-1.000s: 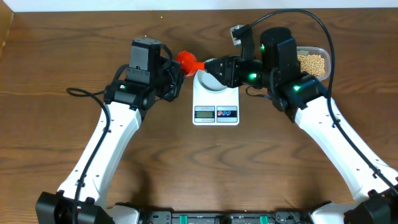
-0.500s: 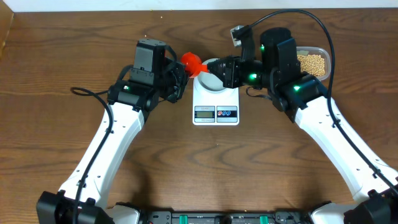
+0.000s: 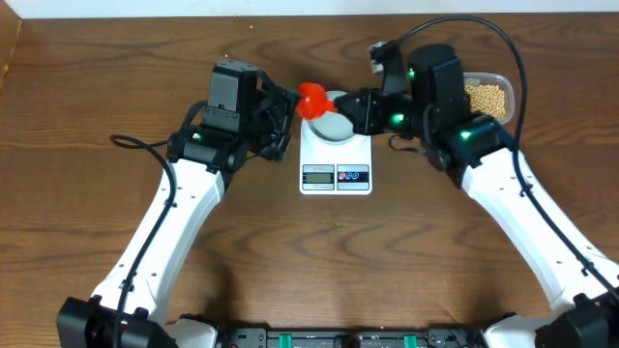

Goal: Scoop item into bowl and weigh 50g on scale
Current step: 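Grasp the scoop handle with the right gripper and release the left, then carry the scoop with the right gripper to the soybean tub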

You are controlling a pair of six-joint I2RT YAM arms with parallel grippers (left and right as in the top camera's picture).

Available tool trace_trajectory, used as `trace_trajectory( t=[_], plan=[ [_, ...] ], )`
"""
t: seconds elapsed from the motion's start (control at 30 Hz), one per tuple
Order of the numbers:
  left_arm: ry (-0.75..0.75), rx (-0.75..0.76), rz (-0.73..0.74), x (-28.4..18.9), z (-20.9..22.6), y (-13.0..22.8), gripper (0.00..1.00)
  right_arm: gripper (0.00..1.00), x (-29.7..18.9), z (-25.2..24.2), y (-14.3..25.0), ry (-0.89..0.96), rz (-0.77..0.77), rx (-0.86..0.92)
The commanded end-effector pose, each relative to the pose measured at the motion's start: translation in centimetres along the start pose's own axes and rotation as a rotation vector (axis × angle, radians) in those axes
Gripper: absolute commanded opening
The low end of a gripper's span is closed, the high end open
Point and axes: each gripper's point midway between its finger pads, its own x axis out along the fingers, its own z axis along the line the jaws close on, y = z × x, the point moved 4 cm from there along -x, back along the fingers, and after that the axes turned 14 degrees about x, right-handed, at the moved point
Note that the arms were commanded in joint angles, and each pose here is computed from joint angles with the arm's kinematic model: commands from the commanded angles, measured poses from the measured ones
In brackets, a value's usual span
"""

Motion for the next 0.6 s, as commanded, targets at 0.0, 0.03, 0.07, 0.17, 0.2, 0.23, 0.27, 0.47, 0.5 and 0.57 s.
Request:
trace_trajectory(
  t=[0.0, 0.03, 0.07, 0.17, 0.2, 0.23, 0.27, 0.47, 0.5, 0.57],
  plan=[
    [-0.025, 0.129, -0.048, 0.2, 0.2, -0.7, 0.80, 0.01, -1.3, -2.4, -2.7, 0.111, -0.112, 0.002],
    [-0.045, 0.251, -0.078, 0.1, 0.3, -1.2, 0.80, 0.01, -2.0, -3.3, -3.6, 0.128, -0.134, -0.010],
    [-0.056, 0.334, -0.089, 0.1, 0.4, -1.4, 0.80, 0.01, -2.4, -3.8, -4.2, 0.136, -0.148, -0.016],
    [-0.069, 0.587, -0.084, 0.1, 0.4, -1.4, 0.80, 0.01, -3.9, -5.0, -5.5, 0.137, -0.174, -0.019],
    [-0.071, 0.664, -0.080, 0.2, 0.4, -1.3, 0.80, 0.01, -4.5, -5.3, -6.0, 0.132, -0.181, -0.024],
    [-0.074, 0.762, -0.076, 0.2, 0.3, -1.2, 0.80, 0.01, -5.3, -5.6, -6.5, 0.129, -0.194, -0.028],
    [-0.074, 0.819, -0.076, 0.2, 0.2, -1.2, 0.80, 0.01, -5.9, -5.8, -6.8, 0.128, -0.203, -0.032],
    [-0.070, 1.119, -0.071, 0.1, -0.4, -0.7, 0.79, 0.01, -11.0, -7.1, -8.4, 0.179, -0.290, -0.033],
    [-0.071, 1.136, -0.070, 0.0, -0.5, -0.7, 0.79, 0.01, -11.7, -7.1, -8.5, 0.189, -0.297, -0.036],
    [-0.097, 1.150, -0.079, -0.4, -0.8, -0.6, 0.79, 0.01, -13.2, -7.2, -8.5, 0.214, -0.304, -0.046]
  ],
)
